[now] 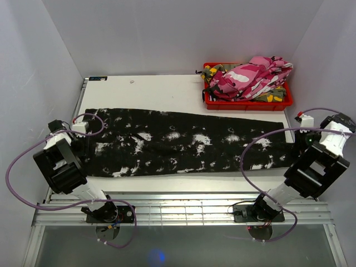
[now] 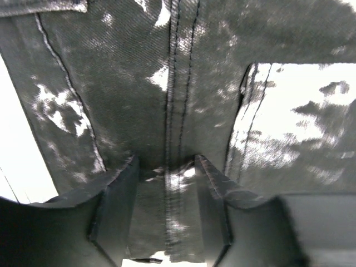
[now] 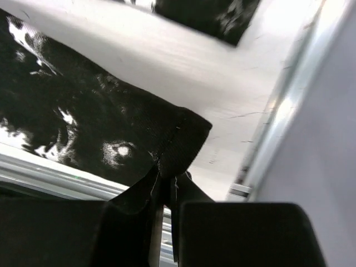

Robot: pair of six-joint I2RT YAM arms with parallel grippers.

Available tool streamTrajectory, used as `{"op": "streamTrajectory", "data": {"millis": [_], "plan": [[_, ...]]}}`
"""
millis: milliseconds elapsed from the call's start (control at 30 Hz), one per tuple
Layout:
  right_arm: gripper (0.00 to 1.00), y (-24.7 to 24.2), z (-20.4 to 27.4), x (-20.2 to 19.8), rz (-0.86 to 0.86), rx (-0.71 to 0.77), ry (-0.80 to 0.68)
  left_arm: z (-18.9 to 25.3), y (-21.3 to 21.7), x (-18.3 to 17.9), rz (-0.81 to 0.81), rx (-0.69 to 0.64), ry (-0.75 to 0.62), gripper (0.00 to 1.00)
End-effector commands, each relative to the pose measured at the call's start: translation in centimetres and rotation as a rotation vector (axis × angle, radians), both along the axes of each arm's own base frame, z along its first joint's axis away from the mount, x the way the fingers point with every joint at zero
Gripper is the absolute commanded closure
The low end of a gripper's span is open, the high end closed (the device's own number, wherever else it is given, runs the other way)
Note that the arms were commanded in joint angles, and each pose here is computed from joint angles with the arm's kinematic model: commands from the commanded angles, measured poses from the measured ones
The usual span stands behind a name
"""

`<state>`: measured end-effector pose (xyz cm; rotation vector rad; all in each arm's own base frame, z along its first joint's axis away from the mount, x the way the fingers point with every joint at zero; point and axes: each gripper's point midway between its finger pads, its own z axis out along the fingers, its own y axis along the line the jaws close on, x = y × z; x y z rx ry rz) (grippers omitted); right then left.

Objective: Fold and stack the trousers
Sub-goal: Flatten the trousers out

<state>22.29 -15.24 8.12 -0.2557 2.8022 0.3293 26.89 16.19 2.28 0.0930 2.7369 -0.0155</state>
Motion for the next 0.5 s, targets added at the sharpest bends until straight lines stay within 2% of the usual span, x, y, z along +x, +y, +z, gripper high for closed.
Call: {"op": "streamTrajectory", "data": {"millis": [0, 100, 133, 167, 267, 400, 433, 467], "plan": [[0.92, -0.6, 4.9, 0.1, 0.137, -0.133, -0.130, -1.0, 0.0, -0.4, 0.023, -0.033, 0.021, 0.46], [0.92, -1.7, 2.0, -2.1, 0.192, -0.255, -0.082, -1.5, 0.6, -0.6, 0.043, -0.039, 0.034, 0.55], [0.92, -0.8, -0.5, -3.7, 0.199, -0.232, -0.032, -1.6, 0.8, -0.7, 0.050, -0.043, 0.037, 0.57], [0.92, -1.4, -1.4, -3.8, 0.198, -0.270, -0.029, -1.7, 0.7, -0.7, 0.048, -0.052, 0.040, 0.58], [0.82, -1.2, -4.6, -5.3, 0.190, -0.262, 0.048, -1.7, 0.4, -0.9, 0.034, -0.070, 0.053, 0.57], [0.43, -3.2, -5.2, -5.3, 0.158, -0.308, 0.085, 0.0, -0.3, -1.1, -0.044, -0.082, 0.021, 0.42], [0.25, -3.7, -4.7, -4.9, 0.151, -0.321, 0.073, 0.5, -0.5, -1.2, -0.069, -0.081, 0.011, 0.40], [0.18, -3.9, -4.1, -4.3, 0.140, -0.327, 0.051, 1.7, -0.8, -1.5, -0.097, -0.073, -0.004, 0.38]]}}
